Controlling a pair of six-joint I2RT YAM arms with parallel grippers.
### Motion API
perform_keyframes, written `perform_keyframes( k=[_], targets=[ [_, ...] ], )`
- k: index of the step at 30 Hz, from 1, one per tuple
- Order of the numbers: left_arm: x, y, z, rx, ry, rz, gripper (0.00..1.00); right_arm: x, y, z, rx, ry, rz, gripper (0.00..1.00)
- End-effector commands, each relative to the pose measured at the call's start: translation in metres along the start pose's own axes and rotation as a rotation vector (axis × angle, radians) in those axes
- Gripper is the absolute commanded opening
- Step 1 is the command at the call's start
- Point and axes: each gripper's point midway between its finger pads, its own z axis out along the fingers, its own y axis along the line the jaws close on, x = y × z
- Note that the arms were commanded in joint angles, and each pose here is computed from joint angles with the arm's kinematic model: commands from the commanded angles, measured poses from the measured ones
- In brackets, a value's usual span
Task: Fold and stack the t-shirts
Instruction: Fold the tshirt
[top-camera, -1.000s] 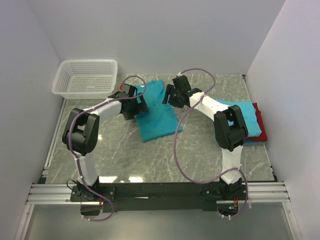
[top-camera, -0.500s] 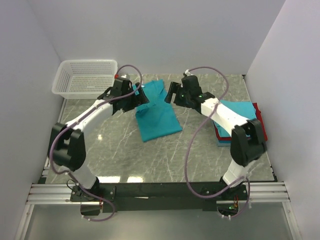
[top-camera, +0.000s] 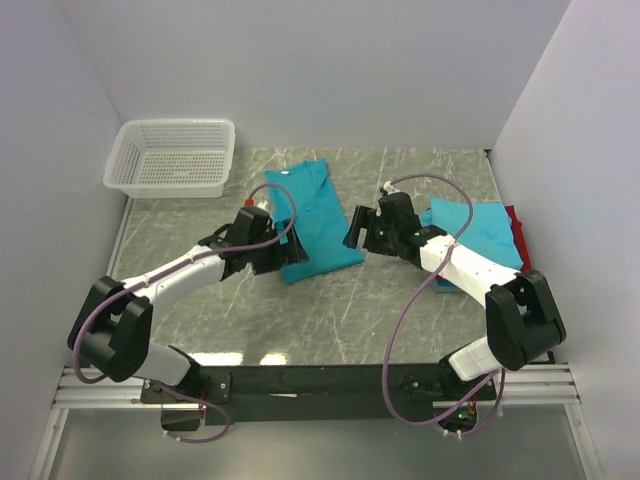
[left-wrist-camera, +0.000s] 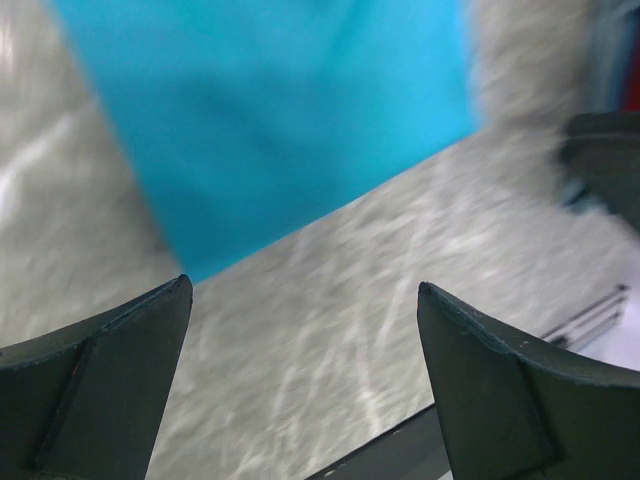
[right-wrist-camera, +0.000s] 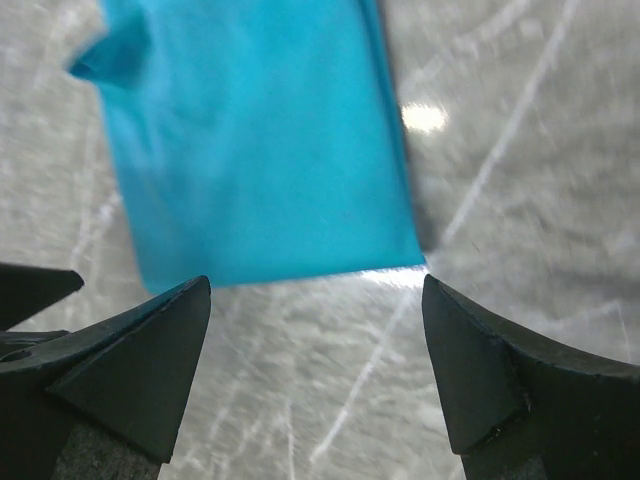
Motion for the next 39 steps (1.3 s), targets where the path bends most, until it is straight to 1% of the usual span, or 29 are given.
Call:
perform_keyframes(
  k=[1,5,7,9,13,14,16,17,19,20,22,23,24,25,27,29,30,32,33,34,36,37,39],
  targets=[
    [0.022,0.008,0.0,0.006,0.021,-0.037,0.99,-0.001,-0.005,-0.006,0.013,-0.035,0.026,0.92],
    [0.043,0.028,0.008,-0.051,0.058,-0.061,0.99,0.01,-0.015,0.001,0.033,-0.005,0.047,0.91],
    [0.053,0.031,0.012,-0.048,0.086,-0.065,1.0,0.014,-0.021,0.005,0.053,0.011,0.06,0.91],
    [0.055,0.035,0.017,-0.052,0.087,-0.07,0.96,0.018,-0.025,0.01,0.064,0.028,0.074,0.89],
    [0.056,0.042,0.026,-0.079,0.085,-0.076,0.82,0.019,-0.027,0.016,0.064,0.041,0.082,0.85],
    [0.055,0.046,0.029,-0.101,0.079,-0.075,0.76,0.018,-0.029,0.017,0.065,0.04,0.085,0.84],
    [0.052,0.048,0.032,-0.113,0.073,-0.072,0.73,0.021,-0.03,0.021,0.068,0.052,0.091,0.82],
    [0.051,0.052,0.034,-0.136,0.067,-0.067,0.69,0.02,-0.032,0.022,0.07,0.053,0.091,0.79],
    [0.05,0.055,0.037,-0.152,0.066,-0.051,0.65,0.022,-0.032,0.026,0.071,0.061,0.095,0.77],
    [0.053,0.059,0.039,-0.163,0.075,-0.043,0.6,0.022,-0.032,0.028,0.07,0.063,0.095,0.76],
    [0.051,0.065,0.041,-0.19,0.07,-0.032,0.58,0.025,-0.035,0.033,0.078,0.075,0.105,0.74],
    [0.052,0.066,0.043,-0.192,0.074,-0.028,0.54,0.025,-0.033,0.034,0.067,0.078,0.099,0.71],
    [0.053,0.065,0.044,-0.187,0.082,-0.025,0.53,0.028,-0.035,0.037,0.072,0.086,0.101,0.7],
    [0.056,0.066,0.046,-0.179,0.097,-0.014,0.45,0.028,-0.035,0.038,0.071,0.085,0.101,0.69],
    [0.058,0.062,0.049,-0.159,0.117,-0.005,0.41,0.03,-0.039,0.041,0.086,0.091,0.104,0.68],
    [0.062,0.065,0.052,-0.165,0.132,-0.001,0.35,0.031,-0.041,0.043,0.096,0.094,0.101,0.65],
    [0.062,0.064,0.054,-0.161,0.137,0.001,0.34,0.033,-0.043,0.046,0.103,0.102,0.1,0.63],
    [0.066,0.067,0.057,-0.164,0.158,0.008,0.25,0.035,-0.046,0.049,0.114,0.108,0.098,0.55],
    [0.066,0.064,0.059,-0.156,0.168,0.016,0.16,0.034,-0.047,0.049,0.116,0.106,0.097,0.55],
    [0.071,0.065,0.061,-0.152,0.199,0.022,0.01,0.034,-0.046,0.051,0.114,0.104,0.099,0.54],
    [0.071,0.062,0.064,-0.145,0.219,0.031,0.01,0.035,-0.049,0.055,0.12,0.102,0.099,0.53],
    [0.074,0.063,0.065,-0.146,0.237,0.036,0.01,0.035,-0.049,0.056,0.124,0.101,0.102,0.47],
    [0.074,0.063,0.066,-0.142,0.238,0.033,0.01,0.036,-0.051,0.059,0.133,0.106,0.098,0.37]
  ],
)
